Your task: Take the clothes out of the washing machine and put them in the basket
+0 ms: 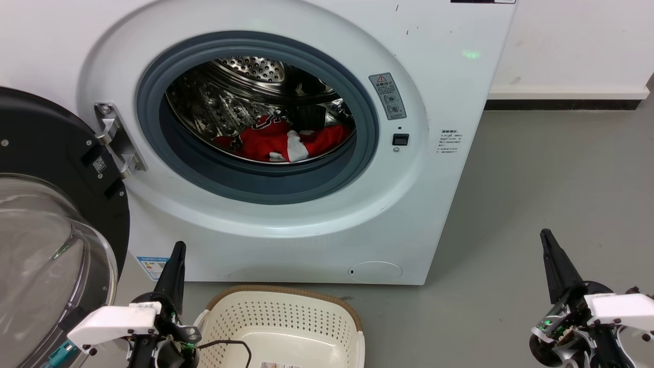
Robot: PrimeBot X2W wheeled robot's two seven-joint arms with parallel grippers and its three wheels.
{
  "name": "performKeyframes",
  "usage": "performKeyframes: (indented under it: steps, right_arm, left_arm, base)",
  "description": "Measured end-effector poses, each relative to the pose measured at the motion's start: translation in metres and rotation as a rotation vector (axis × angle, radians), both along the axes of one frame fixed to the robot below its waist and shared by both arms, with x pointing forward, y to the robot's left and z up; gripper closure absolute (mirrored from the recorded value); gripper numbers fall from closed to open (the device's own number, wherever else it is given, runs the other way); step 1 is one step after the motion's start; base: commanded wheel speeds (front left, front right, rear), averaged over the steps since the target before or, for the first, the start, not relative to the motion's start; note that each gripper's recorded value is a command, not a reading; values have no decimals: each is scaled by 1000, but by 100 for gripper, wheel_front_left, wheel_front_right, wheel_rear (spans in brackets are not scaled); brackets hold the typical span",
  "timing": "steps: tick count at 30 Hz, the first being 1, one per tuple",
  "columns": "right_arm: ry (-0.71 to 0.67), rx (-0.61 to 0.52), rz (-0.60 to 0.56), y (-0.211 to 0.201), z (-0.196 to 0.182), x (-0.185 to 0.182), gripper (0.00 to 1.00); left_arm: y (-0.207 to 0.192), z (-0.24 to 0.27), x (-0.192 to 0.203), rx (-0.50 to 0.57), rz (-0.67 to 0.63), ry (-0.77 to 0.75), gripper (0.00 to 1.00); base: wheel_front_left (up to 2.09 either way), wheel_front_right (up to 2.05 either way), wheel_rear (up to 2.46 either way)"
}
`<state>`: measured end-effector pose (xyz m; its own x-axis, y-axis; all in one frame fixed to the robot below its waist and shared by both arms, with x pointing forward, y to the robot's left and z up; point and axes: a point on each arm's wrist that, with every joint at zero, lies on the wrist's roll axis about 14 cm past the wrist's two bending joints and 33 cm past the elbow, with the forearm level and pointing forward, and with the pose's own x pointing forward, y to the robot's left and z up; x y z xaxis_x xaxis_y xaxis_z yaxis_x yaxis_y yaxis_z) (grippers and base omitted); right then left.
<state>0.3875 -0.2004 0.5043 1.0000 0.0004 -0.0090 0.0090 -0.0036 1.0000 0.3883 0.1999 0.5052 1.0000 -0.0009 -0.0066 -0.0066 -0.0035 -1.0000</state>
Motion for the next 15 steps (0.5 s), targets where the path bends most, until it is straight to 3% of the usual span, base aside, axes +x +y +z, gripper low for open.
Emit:
performKeyframes:
  steps: [15]
  right_arm:
    - [0,0,0,0,0,0,100]
  left_arm:
    - [0,0,0,0,0,0,100]
  base:
    - [0,0,0]
